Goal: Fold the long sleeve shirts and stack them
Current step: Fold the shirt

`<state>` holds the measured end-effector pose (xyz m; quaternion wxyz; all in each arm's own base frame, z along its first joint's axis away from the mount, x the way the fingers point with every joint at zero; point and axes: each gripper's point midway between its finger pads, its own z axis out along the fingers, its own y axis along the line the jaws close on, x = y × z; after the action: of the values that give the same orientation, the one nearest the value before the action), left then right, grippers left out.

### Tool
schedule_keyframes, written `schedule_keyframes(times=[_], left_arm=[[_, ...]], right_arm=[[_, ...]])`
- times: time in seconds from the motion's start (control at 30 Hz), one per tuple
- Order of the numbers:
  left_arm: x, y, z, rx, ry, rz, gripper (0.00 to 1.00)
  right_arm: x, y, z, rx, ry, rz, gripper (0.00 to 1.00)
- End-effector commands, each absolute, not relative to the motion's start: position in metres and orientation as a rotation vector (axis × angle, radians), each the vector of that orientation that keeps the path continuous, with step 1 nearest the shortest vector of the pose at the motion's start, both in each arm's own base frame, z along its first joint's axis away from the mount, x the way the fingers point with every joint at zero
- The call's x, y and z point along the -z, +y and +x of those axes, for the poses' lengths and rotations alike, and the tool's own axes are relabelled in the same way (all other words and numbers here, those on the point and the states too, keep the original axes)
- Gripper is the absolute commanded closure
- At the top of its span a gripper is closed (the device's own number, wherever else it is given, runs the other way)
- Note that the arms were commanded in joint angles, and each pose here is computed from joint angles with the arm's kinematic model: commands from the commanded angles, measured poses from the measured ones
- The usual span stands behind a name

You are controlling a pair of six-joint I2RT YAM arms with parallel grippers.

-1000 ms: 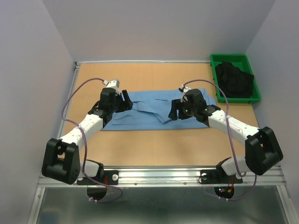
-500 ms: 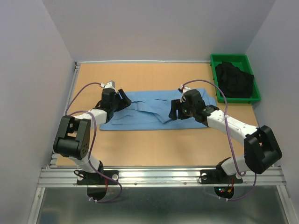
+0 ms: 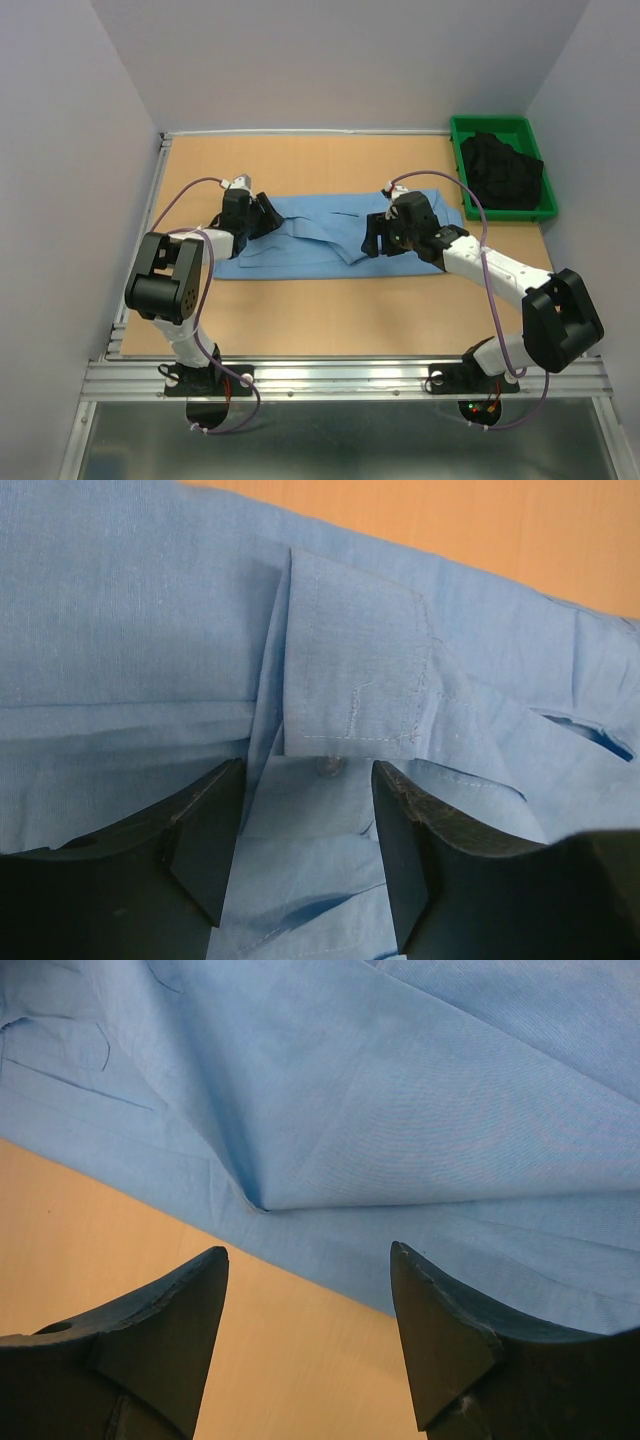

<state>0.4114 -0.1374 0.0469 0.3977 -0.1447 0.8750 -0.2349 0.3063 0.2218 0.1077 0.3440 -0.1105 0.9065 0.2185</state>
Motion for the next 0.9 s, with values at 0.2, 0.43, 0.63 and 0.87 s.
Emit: schedule_keyframes(times=[0.2, 0.43, 0.63, 0.87], left_arm=[[-0.060, -0.131, 0.418, 0.573, 2.175, -0.400, 0.37], [-0.060, -0.137, 0.414, 0.610, 2.183, -0.367, 0.63], [-0.073, -0.144, 0.416, 0.656, 2.162, -0.330, 0.91], [-0.123, -0.147, 0.419, 0.679, 2.067, -0.268, 1.00]], right_arm=[[-0.120, 0.226, 0.309, -0.575, 2.286, -0.331, 0.29], [-0.114, 0.228, 0.307, -0.584, 2.305, -0.330, 0.29], [-0.115, 0.231, 0.309, -0.571, 2.291, -0.352, 0.30], [-0.118, 0.244, 0.308, -0.563, 2.264, -0.428, 0.30]])
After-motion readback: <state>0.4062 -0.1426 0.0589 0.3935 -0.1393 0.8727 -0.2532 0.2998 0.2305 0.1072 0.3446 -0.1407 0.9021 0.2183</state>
